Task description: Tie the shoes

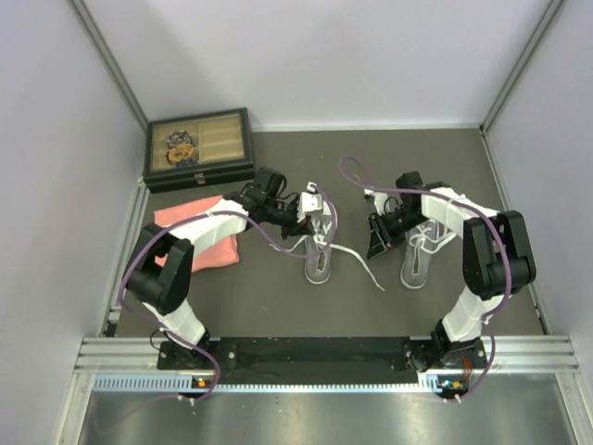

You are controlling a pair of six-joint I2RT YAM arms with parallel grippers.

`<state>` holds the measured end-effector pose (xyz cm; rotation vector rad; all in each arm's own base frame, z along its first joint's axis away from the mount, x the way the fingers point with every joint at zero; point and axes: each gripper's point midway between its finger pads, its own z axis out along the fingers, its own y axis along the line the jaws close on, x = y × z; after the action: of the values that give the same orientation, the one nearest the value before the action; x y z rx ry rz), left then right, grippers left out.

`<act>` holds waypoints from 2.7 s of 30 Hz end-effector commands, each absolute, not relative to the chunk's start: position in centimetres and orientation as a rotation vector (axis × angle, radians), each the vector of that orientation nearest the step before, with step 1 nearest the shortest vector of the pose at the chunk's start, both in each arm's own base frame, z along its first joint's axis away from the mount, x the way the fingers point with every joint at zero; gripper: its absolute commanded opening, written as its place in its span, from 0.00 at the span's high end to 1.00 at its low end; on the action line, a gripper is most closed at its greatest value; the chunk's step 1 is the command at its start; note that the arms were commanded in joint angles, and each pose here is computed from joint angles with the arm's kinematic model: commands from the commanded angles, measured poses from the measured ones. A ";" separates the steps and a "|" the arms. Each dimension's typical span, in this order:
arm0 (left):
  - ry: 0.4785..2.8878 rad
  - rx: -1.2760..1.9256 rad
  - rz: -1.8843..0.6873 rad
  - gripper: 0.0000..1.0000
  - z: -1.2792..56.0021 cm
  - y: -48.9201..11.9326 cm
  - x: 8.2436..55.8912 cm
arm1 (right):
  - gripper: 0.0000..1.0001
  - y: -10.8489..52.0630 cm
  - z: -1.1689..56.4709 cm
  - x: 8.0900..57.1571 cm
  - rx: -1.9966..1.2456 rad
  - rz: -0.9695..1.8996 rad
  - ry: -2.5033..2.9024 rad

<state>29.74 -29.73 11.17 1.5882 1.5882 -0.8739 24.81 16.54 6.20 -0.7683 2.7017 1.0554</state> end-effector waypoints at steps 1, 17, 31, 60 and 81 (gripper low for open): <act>1.554 1.588 -0.794 0.97 12.5 -29.4 30.3 | 0.70 16.6 6.8 25.2 -0.789 1.042 2.657; 1.687 1.640 -0.777 0.81 9.2 -27.2 29.2 | 0.70 16.4 7.1 25.6 -0.814 1.019 2.654; 1.764 1.676 -0.718 0.73 8.3 -25.5 29.6 | 0.69 16.3 7.0 25.5 -0.821 1.018 2.664; 1.689 1.664 -0.813 0.78 9.8 -27.4 30.0 | 0.70 16.3 6.7 25.2 -0.822 1.035 2.680; 1.512 1.598 -0.889 1.00 14.8 -30.7 30.5 | 0.70 15.4 5.1 23.9 -0.811 0.992 2.741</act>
<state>30.05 -28.33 10.71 1.6365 1.6670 -0.8523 23.95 15.63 5.46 -0.8035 2.7475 1.0062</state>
